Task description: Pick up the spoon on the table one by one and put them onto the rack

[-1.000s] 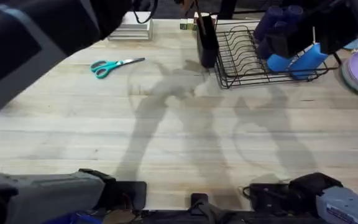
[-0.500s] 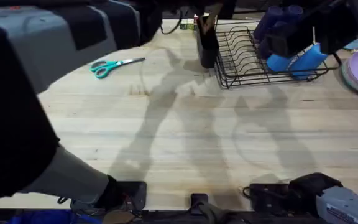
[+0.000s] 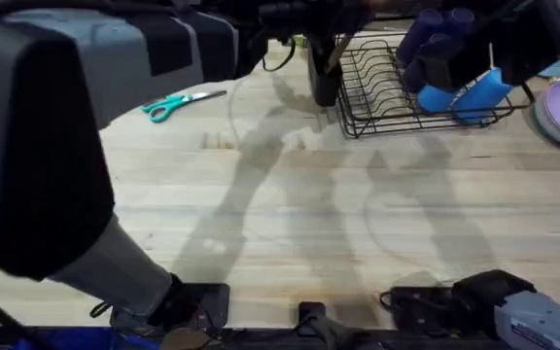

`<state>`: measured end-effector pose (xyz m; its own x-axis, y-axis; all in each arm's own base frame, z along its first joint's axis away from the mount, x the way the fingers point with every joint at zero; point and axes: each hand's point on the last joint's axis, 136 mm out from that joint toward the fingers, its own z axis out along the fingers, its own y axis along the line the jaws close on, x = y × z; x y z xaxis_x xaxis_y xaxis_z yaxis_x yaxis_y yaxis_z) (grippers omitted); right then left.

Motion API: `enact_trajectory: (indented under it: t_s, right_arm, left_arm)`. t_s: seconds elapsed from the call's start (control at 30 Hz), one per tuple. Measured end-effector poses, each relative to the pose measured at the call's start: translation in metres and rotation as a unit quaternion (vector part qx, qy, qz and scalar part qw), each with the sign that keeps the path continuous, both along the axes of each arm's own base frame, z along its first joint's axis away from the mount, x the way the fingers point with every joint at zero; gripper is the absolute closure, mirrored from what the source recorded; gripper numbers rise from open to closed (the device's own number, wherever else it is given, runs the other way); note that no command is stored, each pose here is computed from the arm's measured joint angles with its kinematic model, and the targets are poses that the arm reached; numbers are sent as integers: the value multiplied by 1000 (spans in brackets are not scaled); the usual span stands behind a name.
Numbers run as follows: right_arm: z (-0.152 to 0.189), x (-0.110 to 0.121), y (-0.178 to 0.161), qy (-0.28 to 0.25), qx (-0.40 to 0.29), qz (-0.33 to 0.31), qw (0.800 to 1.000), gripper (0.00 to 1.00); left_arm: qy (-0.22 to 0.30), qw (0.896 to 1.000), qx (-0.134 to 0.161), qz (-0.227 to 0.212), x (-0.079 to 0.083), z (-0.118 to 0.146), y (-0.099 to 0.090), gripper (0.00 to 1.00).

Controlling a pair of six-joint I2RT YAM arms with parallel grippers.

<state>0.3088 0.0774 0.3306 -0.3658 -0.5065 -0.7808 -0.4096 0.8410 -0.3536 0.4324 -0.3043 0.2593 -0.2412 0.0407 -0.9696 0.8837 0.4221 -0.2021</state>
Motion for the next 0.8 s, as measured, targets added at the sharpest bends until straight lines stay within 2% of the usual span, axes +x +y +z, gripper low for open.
enact_trajectory:
  t_s: [0.27,0.57,0.73,0.8]
  right_arm:
    - [0,0,0,-1,-3,2,1000,9]
    - [0,0,0,-1,-3,2,1000,9]
    - [0,0,0,-1,-4,2,1000,9]
    - [0,0,0,-1,-4,2,1000,9]
  left_arm:
    - [57,997,50,-4,-4,-46,3,960]
    - [70,993,90,15,1,-65,18,959]
    - [65,993,96,18,2,-65,18,952]
    - [60,993,100,21,3,-65,19,843]
